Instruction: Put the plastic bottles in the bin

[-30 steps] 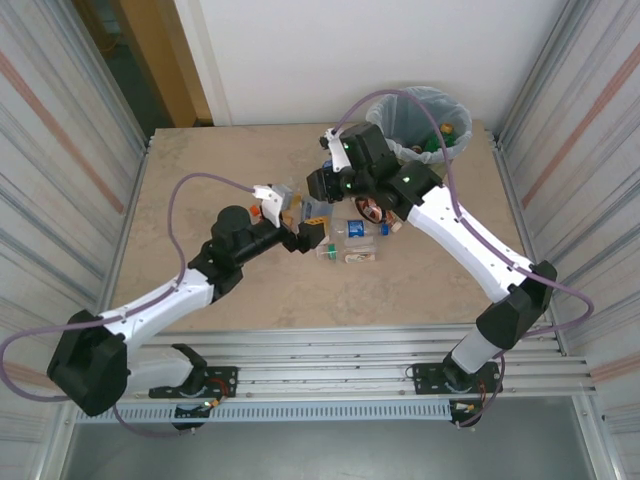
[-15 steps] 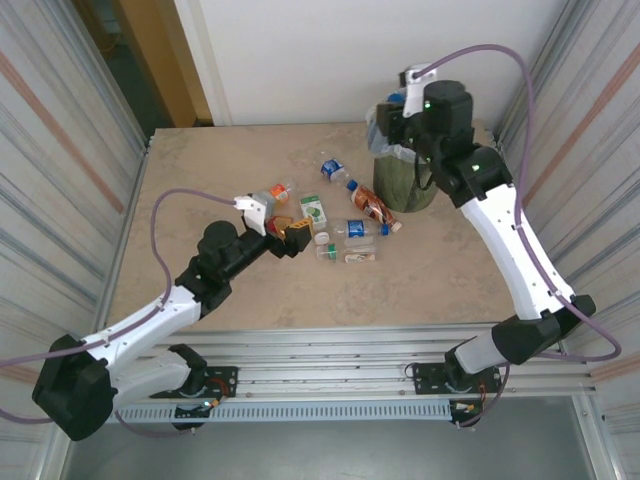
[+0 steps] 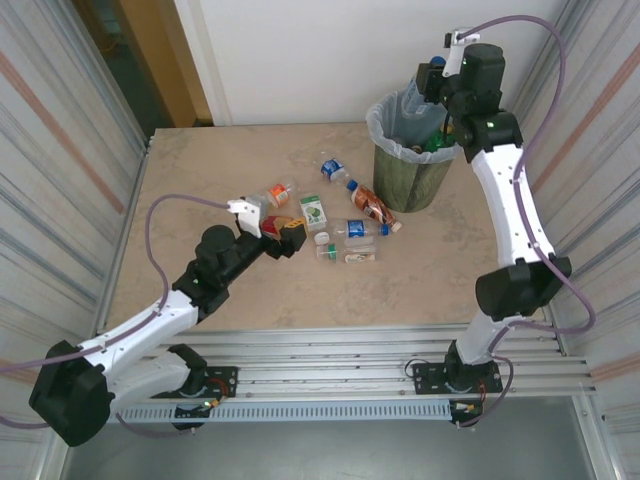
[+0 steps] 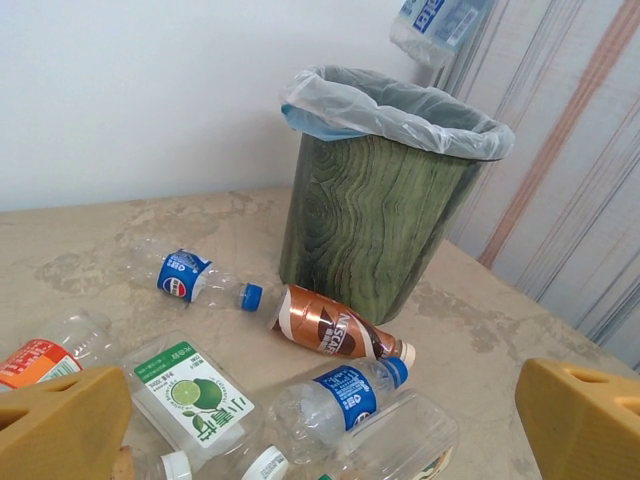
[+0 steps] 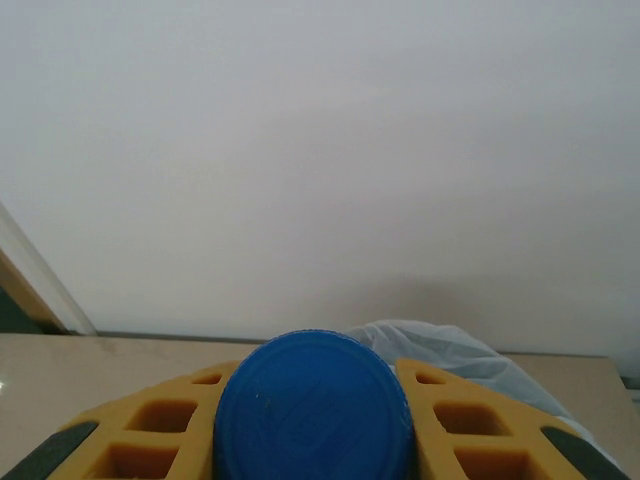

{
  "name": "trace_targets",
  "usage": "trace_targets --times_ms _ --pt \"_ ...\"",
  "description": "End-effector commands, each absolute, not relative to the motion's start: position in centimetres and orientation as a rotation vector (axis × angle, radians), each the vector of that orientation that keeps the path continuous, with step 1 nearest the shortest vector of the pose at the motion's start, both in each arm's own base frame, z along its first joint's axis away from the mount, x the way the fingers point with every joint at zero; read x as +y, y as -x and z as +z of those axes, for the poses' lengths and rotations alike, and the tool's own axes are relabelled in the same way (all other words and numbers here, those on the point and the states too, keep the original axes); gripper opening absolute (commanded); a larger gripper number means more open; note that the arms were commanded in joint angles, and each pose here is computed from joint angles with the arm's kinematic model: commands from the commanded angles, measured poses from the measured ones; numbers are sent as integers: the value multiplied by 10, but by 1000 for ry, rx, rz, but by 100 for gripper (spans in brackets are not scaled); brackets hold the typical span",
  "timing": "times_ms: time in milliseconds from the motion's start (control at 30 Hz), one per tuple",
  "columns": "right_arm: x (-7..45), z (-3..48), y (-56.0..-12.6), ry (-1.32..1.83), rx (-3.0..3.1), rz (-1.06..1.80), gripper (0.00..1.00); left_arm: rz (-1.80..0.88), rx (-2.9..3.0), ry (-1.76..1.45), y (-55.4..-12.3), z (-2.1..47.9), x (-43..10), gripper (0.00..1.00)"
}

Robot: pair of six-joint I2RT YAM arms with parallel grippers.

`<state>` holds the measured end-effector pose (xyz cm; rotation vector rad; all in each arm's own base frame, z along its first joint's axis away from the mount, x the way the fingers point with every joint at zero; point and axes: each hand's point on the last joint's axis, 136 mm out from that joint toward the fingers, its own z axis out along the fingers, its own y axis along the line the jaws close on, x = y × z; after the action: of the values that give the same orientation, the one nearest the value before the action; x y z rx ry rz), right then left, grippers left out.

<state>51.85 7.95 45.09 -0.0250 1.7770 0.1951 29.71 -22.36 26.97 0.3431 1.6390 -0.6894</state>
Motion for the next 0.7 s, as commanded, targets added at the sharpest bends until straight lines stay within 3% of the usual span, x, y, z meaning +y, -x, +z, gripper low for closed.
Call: trace_targets --times_ms 0,667 --pt "78 445 -533 21 1783 227 23 -677 1628 -299 -297 275 -214 99" --pt "58 317 -563 -26 2084 178 25 -673 1652 -263 -301 270 -207 99"
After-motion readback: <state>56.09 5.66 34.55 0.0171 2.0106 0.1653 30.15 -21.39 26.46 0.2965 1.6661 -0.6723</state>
